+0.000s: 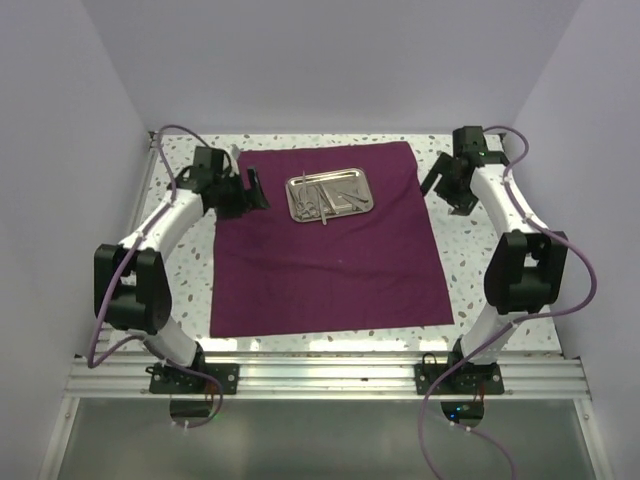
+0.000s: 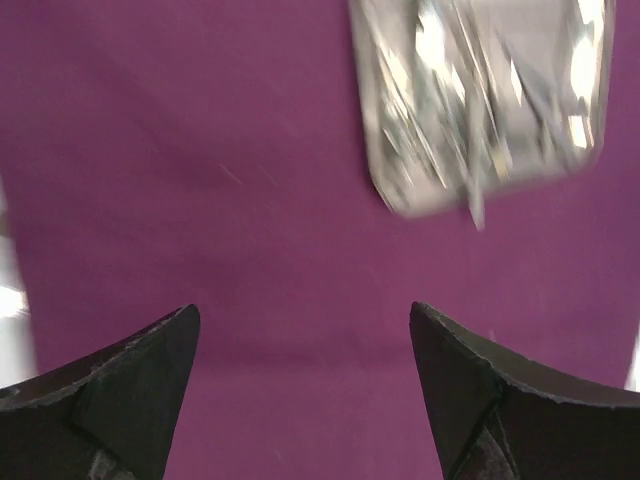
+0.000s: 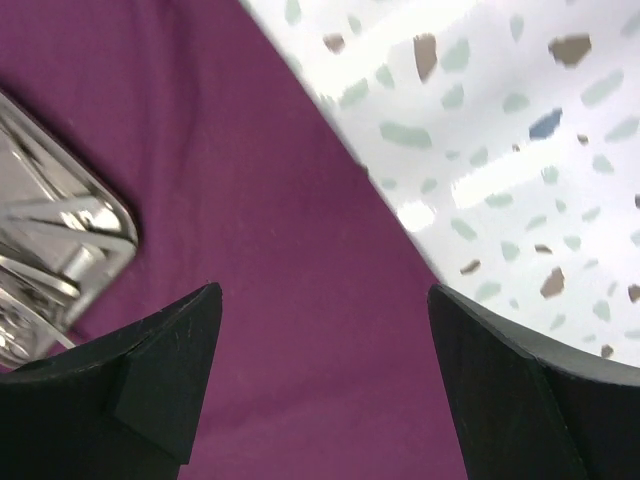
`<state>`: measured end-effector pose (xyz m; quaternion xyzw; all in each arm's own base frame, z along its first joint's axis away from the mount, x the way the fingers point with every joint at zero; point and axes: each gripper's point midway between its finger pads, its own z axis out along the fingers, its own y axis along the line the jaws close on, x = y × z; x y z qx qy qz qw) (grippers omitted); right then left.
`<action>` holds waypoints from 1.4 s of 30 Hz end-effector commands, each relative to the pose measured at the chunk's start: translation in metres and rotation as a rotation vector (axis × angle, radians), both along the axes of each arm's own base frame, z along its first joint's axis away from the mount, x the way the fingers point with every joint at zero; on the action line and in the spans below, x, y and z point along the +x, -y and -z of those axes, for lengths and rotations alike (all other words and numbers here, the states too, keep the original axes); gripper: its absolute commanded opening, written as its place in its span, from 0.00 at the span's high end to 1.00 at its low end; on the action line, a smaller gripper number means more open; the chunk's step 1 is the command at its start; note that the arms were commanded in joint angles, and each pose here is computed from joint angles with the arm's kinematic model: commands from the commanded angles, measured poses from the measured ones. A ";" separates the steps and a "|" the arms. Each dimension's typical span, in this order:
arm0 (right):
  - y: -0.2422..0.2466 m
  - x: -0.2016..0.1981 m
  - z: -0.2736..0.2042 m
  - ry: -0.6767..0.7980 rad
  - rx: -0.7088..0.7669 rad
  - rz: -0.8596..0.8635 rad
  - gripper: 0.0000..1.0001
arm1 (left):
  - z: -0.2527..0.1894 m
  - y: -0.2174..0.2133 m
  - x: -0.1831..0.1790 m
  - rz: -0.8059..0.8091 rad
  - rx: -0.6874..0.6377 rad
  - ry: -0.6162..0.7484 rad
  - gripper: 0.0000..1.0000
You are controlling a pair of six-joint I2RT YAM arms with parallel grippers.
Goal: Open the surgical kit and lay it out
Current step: Adjust the surgical kit at the center of the board, then smooth out the surgical kit at the center of the board.
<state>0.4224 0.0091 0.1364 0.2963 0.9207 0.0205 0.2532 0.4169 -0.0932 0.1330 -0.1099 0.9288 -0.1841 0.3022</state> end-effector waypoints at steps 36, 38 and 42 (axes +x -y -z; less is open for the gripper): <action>-0.012 -0.028 0.094 -0.297 0.033 -0.091 0.16 | 0.113 0.027 -0.306 0.328 0.091 -0.705 0.25; -0.013 -0.027 0.096 -0.300 0.039 -0.091 0.16 | 0.109 0.023 -0.313 0.335 0.114 -0.732 0.25; -0.017 -0.022 0.101 -0.300 0.059 -0.092 0.16 | 0.098 0.021 -0.310 0.334 0.155 -0.721 0.24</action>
